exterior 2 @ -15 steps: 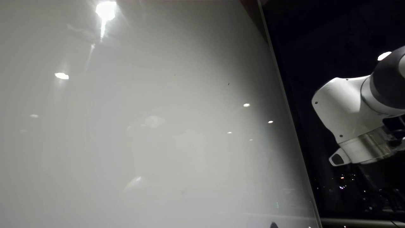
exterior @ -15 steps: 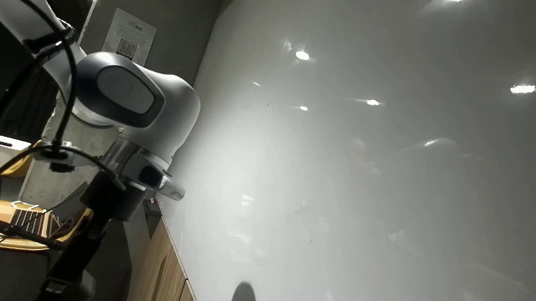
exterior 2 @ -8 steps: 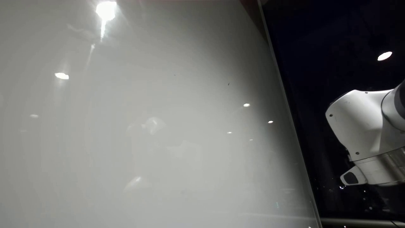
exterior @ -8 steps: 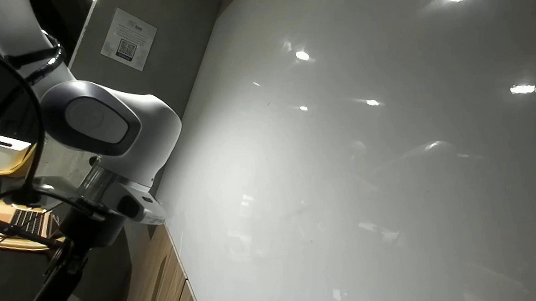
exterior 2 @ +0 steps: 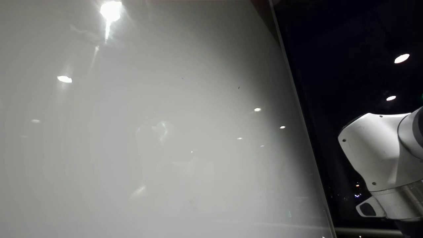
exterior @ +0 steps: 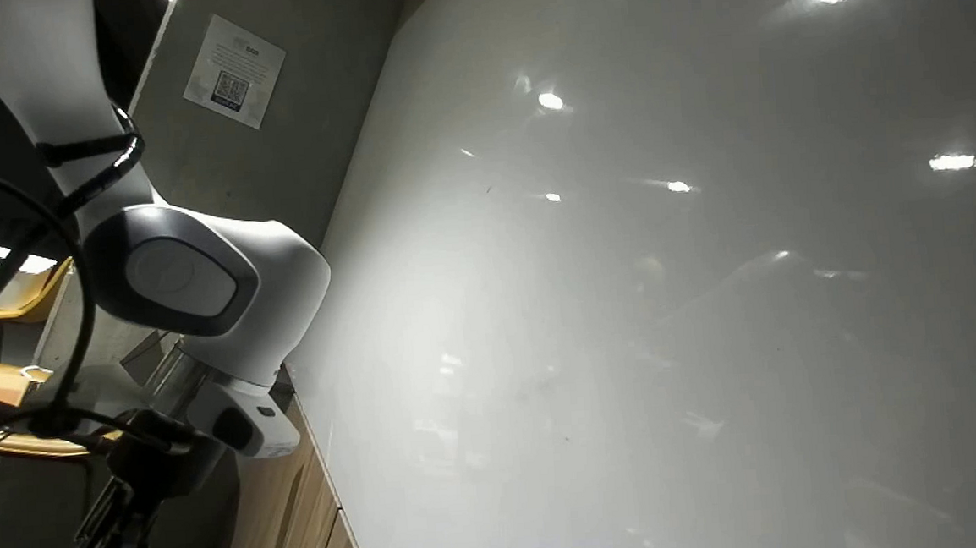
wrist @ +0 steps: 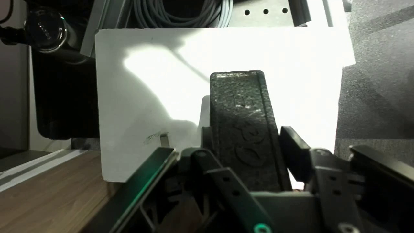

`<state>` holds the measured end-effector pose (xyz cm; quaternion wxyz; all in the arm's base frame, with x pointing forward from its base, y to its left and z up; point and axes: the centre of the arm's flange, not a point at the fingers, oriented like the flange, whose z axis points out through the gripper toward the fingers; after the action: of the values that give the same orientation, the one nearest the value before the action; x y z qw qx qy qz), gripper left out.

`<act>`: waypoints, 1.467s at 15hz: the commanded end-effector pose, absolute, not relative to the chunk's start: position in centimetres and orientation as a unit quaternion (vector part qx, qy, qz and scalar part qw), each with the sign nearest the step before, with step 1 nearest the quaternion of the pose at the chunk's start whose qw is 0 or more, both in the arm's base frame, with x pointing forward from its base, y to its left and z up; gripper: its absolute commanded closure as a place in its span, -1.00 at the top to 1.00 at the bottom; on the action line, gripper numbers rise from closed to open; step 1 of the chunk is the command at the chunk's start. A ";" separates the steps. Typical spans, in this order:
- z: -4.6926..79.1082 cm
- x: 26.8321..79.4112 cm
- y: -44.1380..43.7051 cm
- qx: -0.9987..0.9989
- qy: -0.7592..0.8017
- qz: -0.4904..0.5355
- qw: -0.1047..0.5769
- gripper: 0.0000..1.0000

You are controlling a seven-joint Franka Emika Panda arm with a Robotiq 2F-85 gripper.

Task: Rub the white board

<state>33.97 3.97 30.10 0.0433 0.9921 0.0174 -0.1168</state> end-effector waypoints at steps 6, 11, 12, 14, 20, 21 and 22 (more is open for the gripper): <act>26.7 33.7 3.1 0.994 0.032 -0.094 0.046 -0.43; 25.0 33.4 2.3 0.993 0.039 -0.096 0.062 -0.43; 24.6 33.4 2.2 0.992 0.041 -0.097 0.064 -0.43; 24.0 33.4 1.9 0.991 0.043 -0.102 0.069 -0.43; 22.8 33.5 1.9 0.990 0.046 -0.115 0.072 -0.43; 22.8 33.4 2.1 0.990 0.046 -0.116 0.072 -0.43; 22.8 33.4 2.2 0.989 0.047 -0.117 0.072 -0.43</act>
<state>35.45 2.23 23.78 0.0686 0.9892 0.0469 -0.1203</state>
